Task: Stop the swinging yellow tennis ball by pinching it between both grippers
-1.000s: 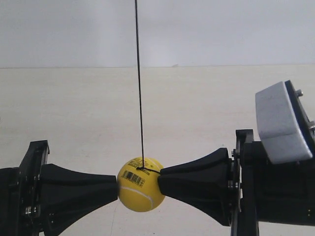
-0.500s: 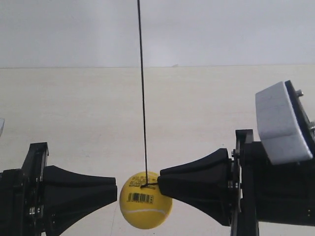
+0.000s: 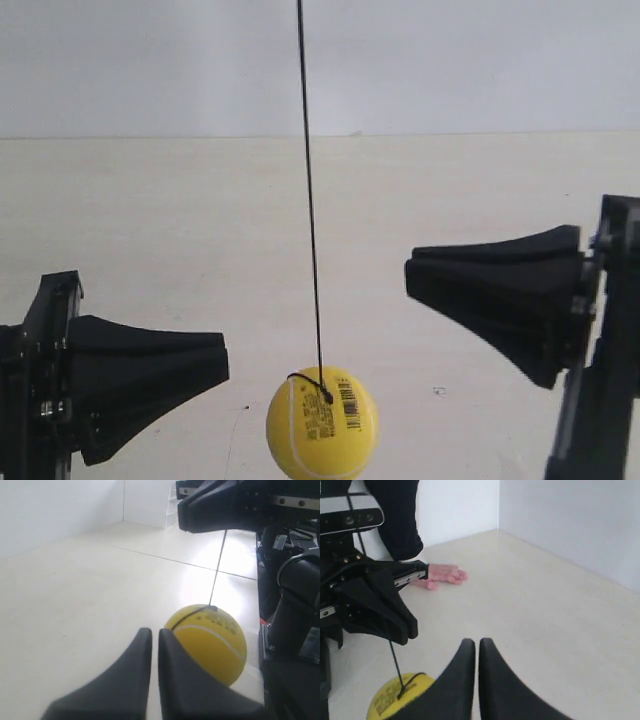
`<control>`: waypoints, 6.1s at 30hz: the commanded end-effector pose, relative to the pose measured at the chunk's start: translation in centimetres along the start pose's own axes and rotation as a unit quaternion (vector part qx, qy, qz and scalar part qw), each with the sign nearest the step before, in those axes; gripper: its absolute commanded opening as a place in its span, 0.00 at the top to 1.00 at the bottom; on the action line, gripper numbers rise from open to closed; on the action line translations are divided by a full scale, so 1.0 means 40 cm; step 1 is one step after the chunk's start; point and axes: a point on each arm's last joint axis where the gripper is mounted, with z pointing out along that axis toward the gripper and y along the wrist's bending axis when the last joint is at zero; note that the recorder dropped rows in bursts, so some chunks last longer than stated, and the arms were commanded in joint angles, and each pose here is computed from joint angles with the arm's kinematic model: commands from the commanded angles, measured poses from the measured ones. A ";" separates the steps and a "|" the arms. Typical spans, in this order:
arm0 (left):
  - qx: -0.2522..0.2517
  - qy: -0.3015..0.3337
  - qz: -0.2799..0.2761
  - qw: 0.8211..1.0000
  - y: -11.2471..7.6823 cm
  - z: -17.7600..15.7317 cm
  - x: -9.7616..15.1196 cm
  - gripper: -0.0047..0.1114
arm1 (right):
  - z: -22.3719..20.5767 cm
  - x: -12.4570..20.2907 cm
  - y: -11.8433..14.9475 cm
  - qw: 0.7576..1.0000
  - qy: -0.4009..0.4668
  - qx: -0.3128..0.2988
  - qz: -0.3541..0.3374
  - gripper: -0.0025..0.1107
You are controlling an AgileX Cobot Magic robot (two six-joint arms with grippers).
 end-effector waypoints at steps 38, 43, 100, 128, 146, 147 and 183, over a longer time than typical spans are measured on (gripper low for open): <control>-0.260 -0.308 0.037 0.915 -0.137 -0.329 -0.164 0.92 | -0.351 -0.092 0.086 0.939 -0.301 0.152 -0.064 0.98; -0.260 -0.308 0.037 0.915 -0.137 -0.329 -0.164 0.92 | -0.351 -0.092 0.086 0.939 -0.302 0.152 -0.063 0.98; -0.555 -0.063 0.039 0.828 -0.025 -0.337 0.035 0.92 | -0.351 -0.092 0.088 0.939 -0.301 0.149 -0.069 0.98; -0.550 0.064 -0.008 0.833 -0.025 -0.335 0.094 0.92 | -0.351 -0.093 0.090 0.940 -0.302 0.146 -0.070 0.98; -0.550 0.064 -0.008 0.833 -0.025 -0.335 0.094 0.92 | -0.350 -0.093 0.092 0.940 -0.303 0.140 -0.071 0.98; -0.550 0.064 -0.008 0.833 -0.025 -0.335 0.094 0.92 | -0.350 -0.093 0.092 0.940 -0.303 0.140 -0.071 0.98; -0.550 0.064 -0.007 0.833 -0.025 -0.335 0.094 0.92 | -0.286 0.183 -0.050 0.864 -0.151 0.481 -0.016 0.98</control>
